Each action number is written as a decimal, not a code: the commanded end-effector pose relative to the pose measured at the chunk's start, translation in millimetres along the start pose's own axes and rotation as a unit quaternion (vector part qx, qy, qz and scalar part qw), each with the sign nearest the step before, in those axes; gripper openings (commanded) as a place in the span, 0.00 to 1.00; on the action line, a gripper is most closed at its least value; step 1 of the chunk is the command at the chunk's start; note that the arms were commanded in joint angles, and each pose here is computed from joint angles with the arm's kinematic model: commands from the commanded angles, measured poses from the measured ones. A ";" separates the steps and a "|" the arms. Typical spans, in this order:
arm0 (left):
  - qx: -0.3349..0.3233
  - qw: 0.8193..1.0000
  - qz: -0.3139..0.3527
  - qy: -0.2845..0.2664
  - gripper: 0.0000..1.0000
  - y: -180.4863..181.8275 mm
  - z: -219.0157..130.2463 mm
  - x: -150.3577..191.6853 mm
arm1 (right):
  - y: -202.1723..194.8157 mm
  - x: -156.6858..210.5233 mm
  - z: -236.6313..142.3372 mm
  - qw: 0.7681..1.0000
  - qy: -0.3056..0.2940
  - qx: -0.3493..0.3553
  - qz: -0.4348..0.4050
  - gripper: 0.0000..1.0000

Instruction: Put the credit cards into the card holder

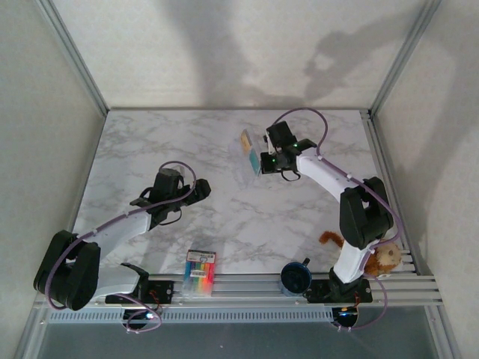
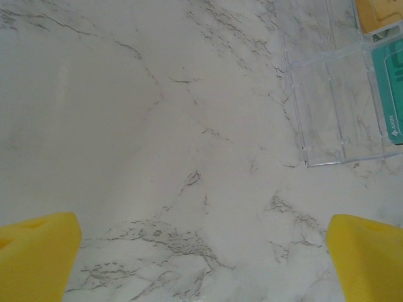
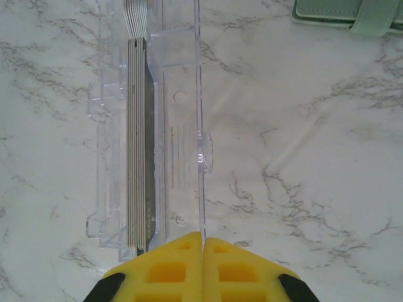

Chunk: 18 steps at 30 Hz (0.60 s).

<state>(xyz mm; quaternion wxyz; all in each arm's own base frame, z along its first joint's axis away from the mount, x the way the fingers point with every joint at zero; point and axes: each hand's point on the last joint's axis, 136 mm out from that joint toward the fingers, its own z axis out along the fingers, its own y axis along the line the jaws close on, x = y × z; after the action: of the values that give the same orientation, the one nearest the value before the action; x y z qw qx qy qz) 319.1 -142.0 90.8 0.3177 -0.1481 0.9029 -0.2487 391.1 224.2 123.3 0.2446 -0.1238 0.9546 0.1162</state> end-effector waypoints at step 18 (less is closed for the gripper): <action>-0.035 0.998 0.039 -0.022 1.00 -2.1 -17.0 -13.4 | -53.9 -70.6 -15.8 0.998 -0.044 -0.012 0.043 0.29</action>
<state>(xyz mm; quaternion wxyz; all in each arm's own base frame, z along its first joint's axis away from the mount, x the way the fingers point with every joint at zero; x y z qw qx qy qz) 321.3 -136.6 100.4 0.3282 -0.1358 0.9096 -0.2157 438.5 185.8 167.0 0.2779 -0.1020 0.9445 0.1427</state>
